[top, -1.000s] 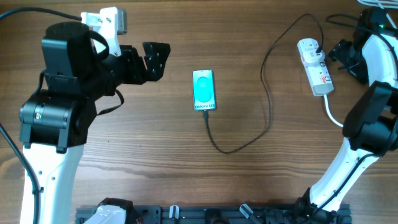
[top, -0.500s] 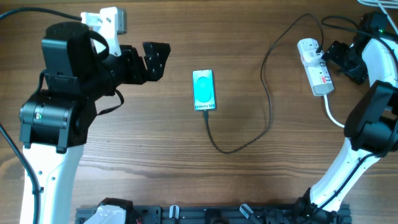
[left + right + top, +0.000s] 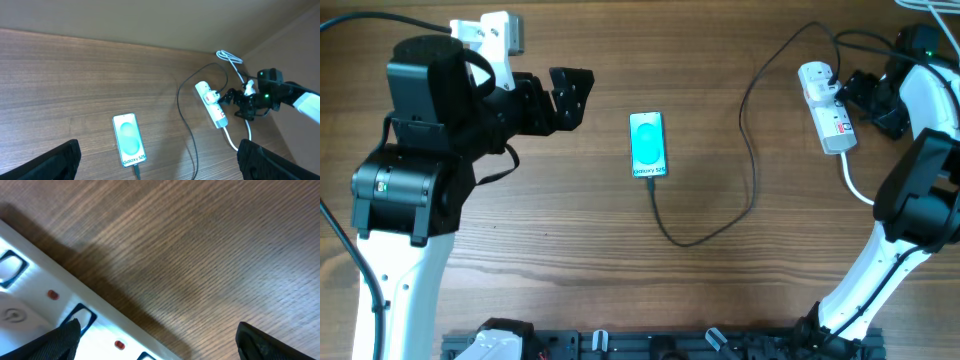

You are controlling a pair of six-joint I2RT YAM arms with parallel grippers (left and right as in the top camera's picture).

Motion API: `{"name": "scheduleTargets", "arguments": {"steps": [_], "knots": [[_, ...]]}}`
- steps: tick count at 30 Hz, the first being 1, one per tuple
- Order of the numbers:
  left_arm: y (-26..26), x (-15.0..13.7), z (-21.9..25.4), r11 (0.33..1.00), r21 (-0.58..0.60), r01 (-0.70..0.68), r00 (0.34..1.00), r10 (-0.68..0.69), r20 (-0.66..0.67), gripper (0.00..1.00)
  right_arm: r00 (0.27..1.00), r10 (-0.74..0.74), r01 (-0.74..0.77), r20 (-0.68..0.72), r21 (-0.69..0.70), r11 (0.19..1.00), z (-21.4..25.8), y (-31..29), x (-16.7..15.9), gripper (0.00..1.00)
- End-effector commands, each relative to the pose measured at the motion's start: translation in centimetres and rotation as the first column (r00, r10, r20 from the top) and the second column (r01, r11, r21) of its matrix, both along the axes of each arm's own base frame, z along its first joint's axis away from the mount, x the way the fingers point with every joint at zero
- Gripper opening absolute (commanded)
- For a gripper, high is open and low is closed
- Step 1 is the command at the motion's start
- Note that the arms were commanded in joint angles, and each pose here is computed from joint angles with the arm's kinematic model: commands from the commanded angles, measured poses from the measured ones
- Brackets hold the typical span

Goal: Plug charger to phone and switch on socket

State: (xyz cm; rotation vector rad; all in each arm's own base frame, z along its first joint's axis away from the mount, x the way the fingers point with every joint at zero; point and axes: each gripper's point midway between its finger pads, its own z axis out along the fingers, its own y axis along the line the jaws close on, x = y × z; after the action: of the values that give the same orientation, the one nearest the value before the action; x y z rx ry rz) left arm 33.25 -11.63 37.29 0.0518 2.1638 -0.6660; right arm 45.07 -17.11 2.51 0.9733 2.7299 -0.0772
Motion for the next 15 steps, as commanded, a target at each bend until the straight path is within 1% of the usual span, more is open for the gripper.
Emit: {"name": "scheduleTargets", "arguments": {"steps": [1, 10, 15], "knots": [[0.2, -0.1, 0.3, 1.0, 0.007, -0.007, 1.0, 0.007, 0.015, 1.0, 1.0, 0.009, -0.008, -0.027, 0.017, 1.0, -1.9, 0.1, -0.7, 1.0], [0.2, -0.1, 0.3, 1.0, 0.007, -0.007, 1.0, 0.007, 0.015, 1.0, 0.999, 0.031, -0.032, 0.021, 0.066, 0.997, -1.8, 0.9, 0.3, 1.0], [0.2, -0.1, 0.3, 1.0, 0.007, -0.007, 1.0, 0.007, 0.014, 1.0, 0.999, 0.029, -0.031, 0.041, 0.059, 0.998, -1.7, 0.8, 0.8, 1.0]]}}
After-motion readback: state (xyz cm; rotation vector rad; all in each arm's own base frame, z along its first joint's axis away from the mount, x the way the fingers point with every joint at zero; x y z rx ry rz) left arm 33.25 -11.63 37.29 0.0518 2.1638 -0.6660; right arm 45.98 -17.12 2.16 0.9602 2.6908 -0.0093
